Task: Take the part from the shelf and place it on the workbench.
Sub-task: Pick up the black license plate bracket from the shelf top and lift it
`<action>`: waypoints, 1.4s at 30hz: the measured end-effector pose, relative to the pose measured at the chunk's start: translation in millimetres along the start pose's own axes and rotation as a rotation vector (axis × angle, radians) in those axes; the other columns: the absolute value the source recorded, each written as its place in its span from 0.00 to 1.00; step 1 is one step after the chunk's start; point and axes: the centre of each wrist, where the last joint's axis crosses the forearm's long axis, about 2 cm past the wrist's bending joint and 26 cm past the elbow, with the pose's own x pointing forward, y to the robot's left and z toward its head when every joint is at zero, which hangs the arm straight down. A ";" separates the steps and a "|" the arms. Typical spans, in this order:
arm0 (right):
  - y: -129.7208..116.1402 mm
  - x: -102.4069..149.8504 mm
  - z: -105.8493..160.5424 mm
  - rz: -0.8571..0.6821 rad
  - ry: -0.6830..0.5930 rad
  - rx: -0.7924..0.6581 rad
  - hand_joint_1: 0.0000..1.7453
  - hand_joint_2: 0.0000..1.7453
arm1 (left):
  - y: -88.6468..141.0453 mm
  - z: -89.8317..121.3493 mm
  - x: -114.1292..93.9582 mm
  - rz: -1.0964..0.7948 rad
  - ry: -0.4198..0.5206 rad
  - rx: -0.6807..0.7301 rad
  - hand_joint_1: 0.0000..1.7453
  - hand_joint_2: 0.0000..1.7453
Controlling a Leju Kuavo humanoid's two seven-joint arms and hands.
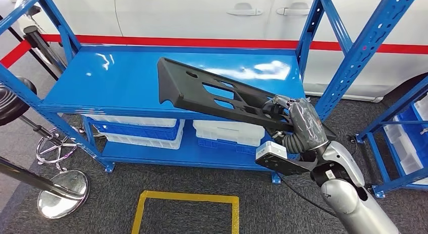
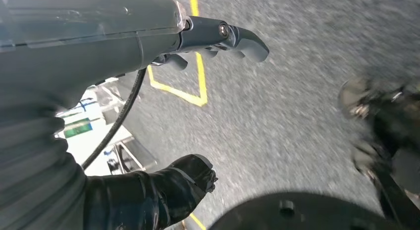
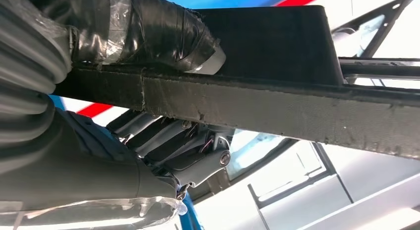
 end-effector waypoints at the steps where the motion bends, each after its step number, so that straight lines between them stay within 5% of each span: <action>1: 0.0 0.0 0.0 -0.001 0.000 0.000 1.00 1.00 | 0.1 0.0 0.1 0.000 -0.001 0.000 0.00 1.00; 42: -13.5 -1.8 -13.9 -0.019 0.007 0.011 1.00 1.00 | 11.1 1.1 -0.1 -0.002 -0.019 0.004 0.00 1.00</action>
